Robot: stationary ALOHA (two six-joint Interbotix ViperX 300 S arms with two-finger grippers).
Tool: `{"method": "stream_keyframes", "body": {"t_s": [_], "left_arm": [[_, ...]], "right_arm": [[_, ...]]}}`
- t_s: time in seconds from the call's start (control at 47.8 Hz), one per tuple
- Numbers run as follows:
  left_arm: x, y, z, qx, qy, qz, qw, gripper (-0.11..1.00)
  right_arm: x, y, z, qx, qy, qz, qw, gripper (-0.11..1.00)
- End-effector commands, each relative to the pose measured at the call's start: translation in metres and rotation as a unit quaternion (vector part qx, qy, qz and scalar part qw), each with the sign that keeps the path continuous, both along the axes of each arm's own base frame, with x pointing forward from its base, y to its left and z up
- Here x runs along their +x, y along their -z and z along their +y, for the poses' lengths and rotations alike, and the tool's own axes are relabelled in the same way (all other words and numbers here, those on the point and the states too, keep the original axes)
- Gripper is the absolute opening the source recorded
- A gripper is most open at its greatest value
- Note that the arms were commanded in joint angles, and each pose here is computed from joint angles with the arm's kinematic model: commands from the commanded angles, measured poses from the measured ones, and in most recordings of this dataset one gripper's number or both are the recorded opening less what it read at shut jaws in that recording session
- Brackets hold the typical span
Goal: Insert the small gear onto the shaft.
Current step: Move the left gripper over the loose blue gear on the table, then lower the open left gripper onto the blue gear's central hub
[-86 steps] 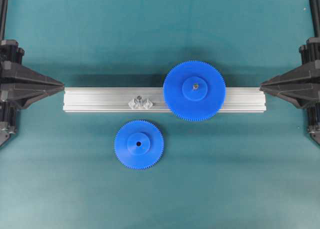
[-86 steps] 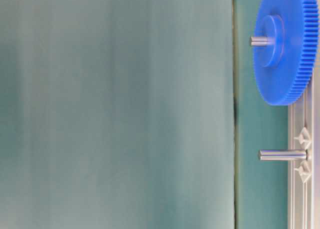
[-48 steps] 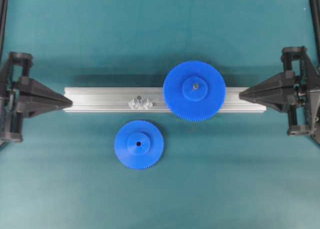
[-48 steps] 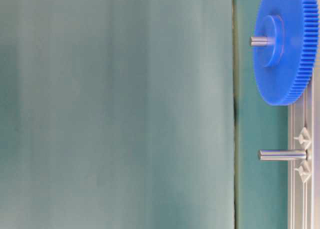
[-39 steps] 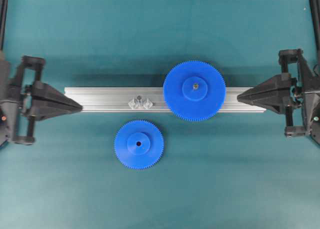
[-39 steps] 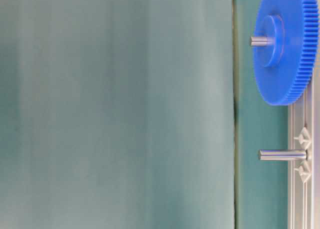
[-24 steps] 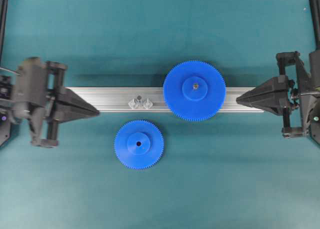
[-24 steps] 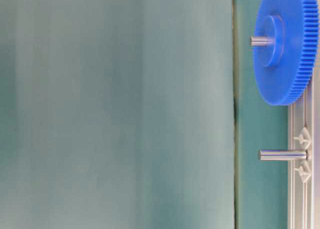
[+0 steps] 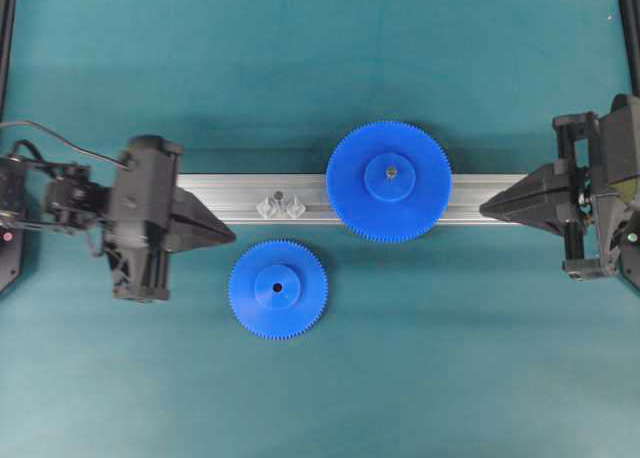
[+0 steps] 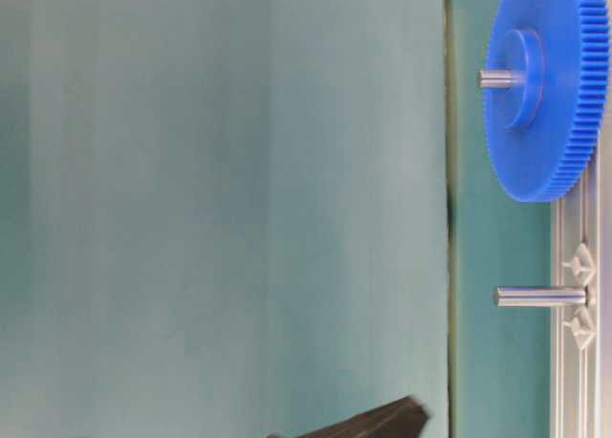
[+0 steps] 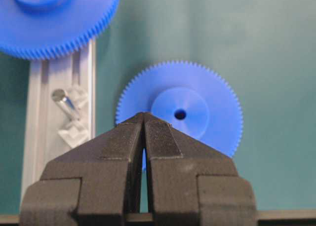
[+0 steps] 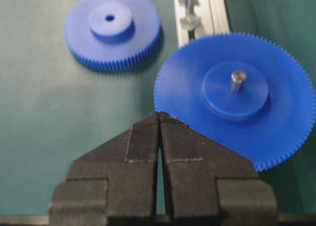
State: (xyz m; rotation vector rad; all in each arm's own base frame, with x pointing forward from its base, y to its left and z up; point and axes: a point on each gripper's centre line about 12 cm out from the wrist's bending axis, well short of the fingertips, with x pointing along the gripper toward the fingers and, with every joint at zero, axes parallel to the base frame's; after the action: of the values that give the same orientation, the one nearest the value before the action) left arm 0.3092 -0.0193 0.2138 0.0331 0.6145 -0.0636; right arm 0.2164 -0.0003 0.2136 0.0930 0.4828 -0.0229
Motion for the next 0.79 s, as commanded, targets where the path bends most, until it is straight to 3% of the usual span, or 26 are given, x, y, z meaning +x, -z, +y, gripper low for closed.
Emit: {"method": "stream_keyframes", "body": {"t_s": [0.0, 0.293, 0.774], "left_arm": [[0.011, -0.009, -0.002, 0.002, 0.004, -0.008, 1.0, -0.01], [0.027, 0.003, -0.003, 0.005, 0.003, 0.037, 0.9993, -0.01], [0.055, 0.03, -0.012, 0.015, 0.012, 0.138, 0.9903, -0.01]], "right_arm": [[0.001, -0.002, 0.001, 0.008, 0.003, -0.003, 1.0, 0.03], [-0.001, 0.004, 0.001, 0.014, 0.006, 0.005, 0.9999, 0.03], [-0.003, 0.007, 0.0, 0.015, 0.009, 0.011, 0.9998, 0.03]]}}
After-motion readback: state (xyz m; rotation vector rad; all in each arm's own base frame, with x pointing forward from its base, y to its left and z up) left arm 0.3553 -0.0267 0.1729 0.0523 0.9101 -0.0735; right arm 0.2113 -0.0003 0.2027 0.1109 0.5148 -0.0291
